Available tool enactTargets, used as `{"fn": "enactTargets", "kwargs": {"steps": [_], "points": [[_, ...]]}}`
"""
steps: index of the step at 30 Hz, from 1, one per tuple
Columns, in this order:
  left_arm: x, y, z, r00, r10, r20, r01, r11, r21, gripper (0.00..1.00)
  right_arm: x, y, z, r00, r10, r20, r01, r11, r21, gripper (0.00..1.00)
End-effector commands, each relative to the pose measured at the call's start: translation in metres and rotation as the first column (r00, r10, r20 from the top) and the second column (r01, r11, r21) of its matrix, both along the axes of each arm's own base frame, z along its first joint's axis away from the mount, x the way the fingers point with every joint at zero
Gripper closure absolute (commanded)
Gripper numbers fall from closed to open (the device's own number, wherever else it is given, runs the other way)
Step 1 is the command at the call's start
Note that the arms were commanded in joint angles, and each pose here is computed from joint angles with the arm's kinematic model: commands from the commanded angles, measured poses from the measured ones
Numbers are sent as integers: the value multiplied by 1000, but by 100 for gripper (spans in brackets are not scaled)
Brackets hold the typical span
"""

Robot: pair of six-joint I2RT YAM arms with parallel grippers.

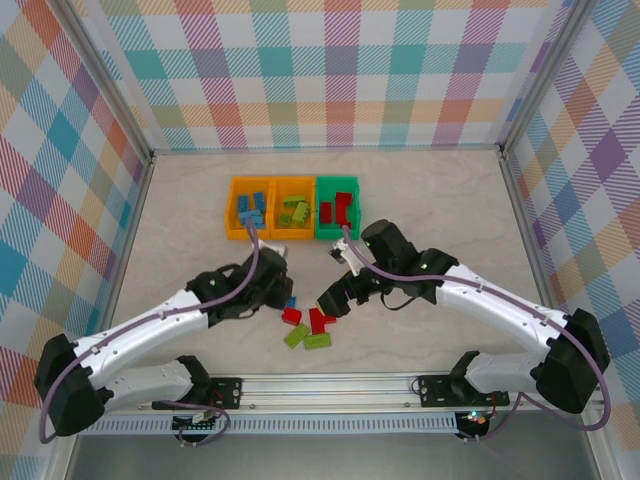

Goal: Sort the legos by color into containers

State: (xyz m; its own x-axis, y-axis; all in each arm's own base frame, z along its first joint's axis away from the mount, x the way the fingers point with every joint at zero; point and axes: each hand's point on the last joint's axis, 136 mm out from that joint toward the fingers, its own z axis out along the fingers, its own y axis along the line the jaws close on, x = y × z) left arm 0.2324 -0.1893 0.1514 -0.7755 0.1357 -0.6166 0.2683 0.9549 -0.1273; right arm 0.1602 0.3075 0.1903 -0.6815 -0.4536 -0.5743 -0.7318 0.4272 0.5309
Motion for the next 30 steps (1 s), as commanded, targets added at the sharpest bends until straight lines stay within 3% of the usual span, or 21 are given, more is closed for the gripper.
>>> {"fn": "enactTargets", "kwargs": {"steps": [1,8,13,17,24,30], "points": [[45,-2,19,997,-12,73,10,1000,24,75,-5,10,19,998,59,17,-59,997,46,0],[153,-30,32,994,25,111,-15,996,-93,75,-3,0,19,1000,-1,30,1,1000,16,0],[216,-30,16,986,85,146,-87,996,6,73,-8,-5,22,999,-22,22,22,999,34,0],[244,-31,6,981,139,133,-135,990,-32,67,-8,-11,24,998,-55,27,54,998,28,0],[241,-28,40,971,160,177,-148,986,-78,52,-4,-16,27,994,-106,33,105,994,25,0],[181,-22,74,979,146,142,-115,972,-204,38,4,-7,27,993,-108,43,107,994,39,0]]}}
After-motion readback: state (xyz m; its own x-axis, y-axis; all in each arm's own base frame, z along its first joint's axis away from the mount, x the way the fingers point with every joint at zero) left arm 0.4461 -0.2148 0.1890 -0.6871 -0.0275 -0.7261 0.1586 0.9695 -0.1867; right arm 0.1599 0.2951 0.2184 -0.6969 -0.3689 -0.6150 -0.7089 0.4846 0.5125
